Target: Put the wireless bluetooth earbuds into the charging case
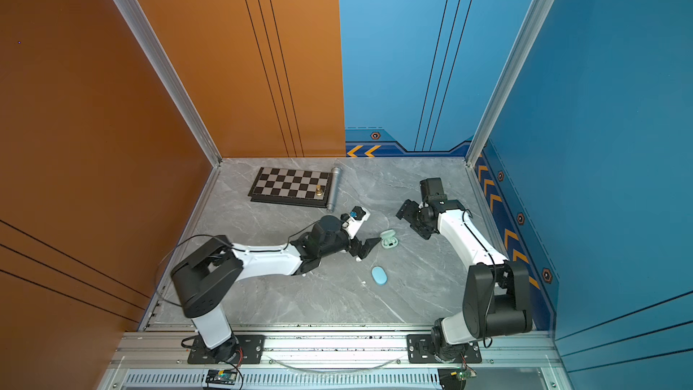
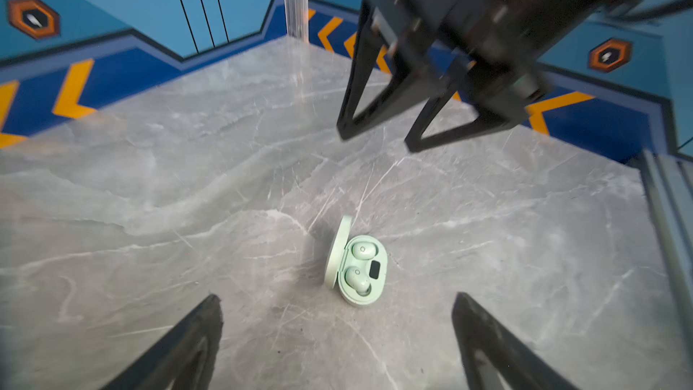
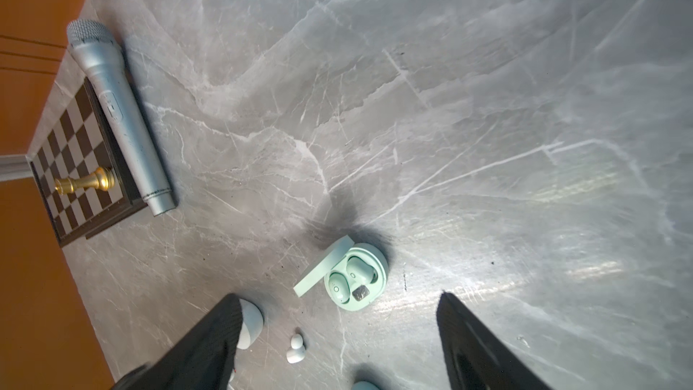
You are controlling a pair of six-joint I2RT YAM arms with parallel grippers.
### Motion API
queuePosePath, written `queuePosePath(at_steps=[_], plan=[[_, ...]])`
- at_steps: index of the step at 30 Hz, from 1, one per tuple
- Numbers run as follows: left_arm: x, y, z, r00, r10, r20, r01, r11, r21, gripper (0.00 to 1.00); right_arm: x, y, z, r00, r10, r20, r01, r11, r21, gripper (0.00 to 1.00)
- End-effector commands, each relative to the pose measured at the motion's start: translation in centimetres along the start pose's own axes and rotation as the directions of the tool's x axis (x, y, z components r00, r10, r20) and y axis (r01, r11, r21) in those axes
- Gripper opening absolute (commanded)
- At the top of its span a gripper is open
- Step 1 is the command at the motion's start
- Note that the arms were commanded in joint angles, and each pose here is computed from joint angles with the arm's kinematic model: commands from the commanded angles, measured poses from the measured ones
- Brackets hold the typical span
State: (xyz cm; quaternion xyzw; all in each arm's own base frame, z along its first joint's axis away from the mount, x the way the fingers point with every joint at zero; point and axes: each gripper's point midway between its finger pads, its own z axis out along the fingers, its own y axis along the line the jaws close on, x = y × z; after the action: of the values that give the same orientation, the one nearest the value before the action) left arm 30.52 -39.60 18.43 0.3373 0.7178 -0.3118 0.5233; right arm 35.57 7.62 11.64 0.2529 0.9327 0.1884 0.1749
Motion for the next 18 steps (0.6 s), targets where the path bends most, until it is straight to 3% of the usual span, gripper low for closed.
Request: queuePosePath(at_steps=[1,8,13,18], plan=[[-0.9,-0.3,-3.8,0.996,-0.069,-0.06,0.07,0.998,0.008,0.98,1.2,-0.5,0.9,0.993,-0.091,-0.079,0.095,0.994,0.059,0.85],[1.4,-0.8,-9.7,0.94,-0.254,-0.227,0.246,0.967,-0.065,0.98,1.5,-0.3,2.9,0.98,-0.153,-0.13,0.166,0.981,0.102,0.86],[1.1,-0.4,-11.1,0.954,-0.241,-0.18,0.221,0.967,-0.127,0.98,2.4,-1.0,4.0,0.97,-0.176,-0.165,0.2,0.97,0.139,0.85],[0.9,-0.9,-11.0,0.957,-0.226,-0.182,0.208,0.971,-0.116,0.98,4.0,-2.2,4.8,0.961,-0.179,-0.209,0.215,0.963,0.164,0.84]])
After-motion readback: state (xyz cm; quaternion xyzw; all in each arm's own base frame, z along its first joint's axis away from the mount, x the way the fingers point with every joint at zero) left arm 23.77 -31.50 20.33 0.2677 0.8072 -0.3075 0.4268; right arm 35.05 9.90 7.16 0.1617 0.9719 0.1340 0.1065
